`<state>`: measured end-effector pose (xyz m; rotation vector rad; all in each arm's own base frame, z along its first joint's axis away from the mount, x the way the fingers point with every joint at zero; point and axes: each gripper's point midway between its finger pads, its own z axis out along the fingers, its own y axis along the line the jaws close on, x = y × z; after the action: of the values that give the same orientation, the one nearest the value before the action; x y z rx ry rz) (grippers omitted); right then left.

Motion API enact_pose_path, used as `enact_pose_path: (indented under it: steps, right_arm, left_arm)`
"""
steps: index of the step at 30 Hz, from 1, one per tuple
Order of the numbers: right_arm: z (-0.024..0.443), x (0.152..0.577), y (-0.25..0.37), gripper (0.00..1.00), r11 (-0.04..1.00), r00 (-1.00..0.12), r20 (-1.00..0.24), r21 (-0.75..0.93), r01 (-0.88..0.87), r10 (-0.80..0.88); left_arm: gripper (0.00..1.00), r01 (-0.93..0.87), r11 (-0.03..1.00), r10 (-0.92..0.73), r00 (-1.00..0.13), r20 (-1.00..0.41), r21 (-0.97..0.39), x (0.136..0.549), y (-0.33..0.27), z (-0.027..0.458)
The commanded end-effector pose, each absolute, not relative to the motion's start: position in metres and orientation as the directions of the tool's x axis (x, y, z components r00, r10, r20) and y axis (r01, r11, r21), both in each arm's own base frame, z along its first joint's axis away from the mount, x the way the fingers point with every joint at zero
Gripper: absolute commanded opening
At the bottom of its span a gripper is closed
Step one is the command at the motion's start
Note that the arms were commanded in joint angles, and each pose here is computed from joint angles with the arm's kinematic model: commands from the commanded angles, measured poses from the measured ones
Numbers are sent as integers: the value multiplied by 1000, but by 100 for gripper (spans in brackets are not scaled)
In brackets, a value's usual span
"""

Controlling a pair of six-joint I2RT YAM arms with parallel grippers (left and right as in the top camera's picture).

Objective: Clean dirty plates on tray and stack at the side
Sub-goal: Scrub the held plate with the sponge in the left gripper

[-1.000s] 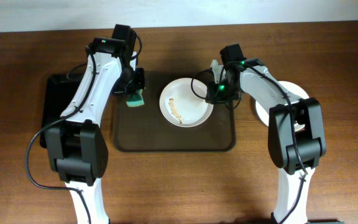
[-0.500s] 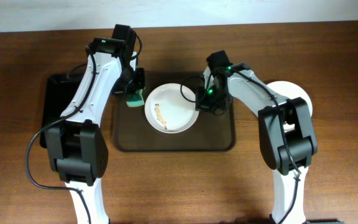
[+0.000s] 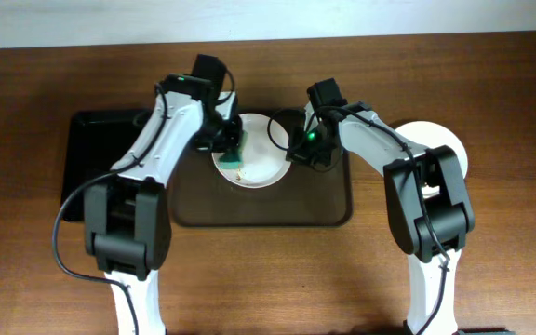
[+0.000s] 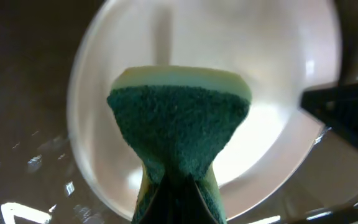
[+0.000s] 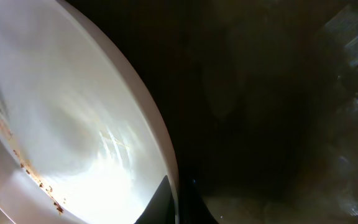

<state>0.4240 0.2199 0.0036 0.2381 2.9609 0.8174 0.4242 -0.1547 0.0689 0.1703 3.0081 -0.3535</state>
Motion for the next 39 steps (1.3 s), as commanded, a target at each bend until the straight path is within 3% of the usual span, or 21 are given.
enact_pose_path:
  steps: [1, 6, 12, 17, 21, 25, 28, 30, 32, 37, 39]
  right_arm:
    - [-16, 412, 218, 4, 887, -982, -4, 431, 168, 188]
    - [-17, 413, 219, 4, 891, -982, -11, 423, 166, 189]
    - [-17, 413, 219, 4, 891, -982, -11, 423, 166, 188]
    - [-17, 412, 218, 4, 893, -983, -12, 419, 163, 185]
    - [-20, 411, 213, 4, 906, -982, -17, 390, 167, 188]
    - [-20, 411, 211, 4, 908, -982, -19, 383, 168, 190]
    - [-20, 411, 211, 4, 908, -982, -18, 384, 168, 190]
    - [-20, 411, 211, 4, 908, -982, -18, 383, 168, 190]
    - [-21, 410, 211, 4, 909, -982, -15, 382, 170, 190]
    - [-21, 409, 211, 4, 910, -982, -8, 378, 172, 189]
    - [-21, 409, 211, 4, 910, -983, -10, 378, 168, 186]
  left_arm:
    - [1, 63, 984, 43, -992, -122, -167, 422, -168, 62]
    - [1, -93, 994, -83, -985, -151, 56, 406, -159, 39]
    - [1, -124, 972, -77, -971, -228, 199, 402, -127, -3]
    - [1, -180, 924, -42, -925, -377, 339, 424, -99, 1]
    - [1, -113, 951, 41, -875, -483, 287, 459, -118, 11]
    - [1, 166, 966, 229, -906, -356, 200, 446, -146, 0]
    - [1, 292, 953, 273, -941, -199, -75, 417, -167, 7]
    - [1, 361, 888, 317, -929, -190, -286, 408, -186, 18]
    - [1, 349, 846, 289, -935, -204, -404, 409, -191, 26]
    - [1, 368, 852, 243, -909, -340, -373, 448, -181, 34]
    - [1, 318, 924, 209, -885, -416, -212, 478, -162, 32]
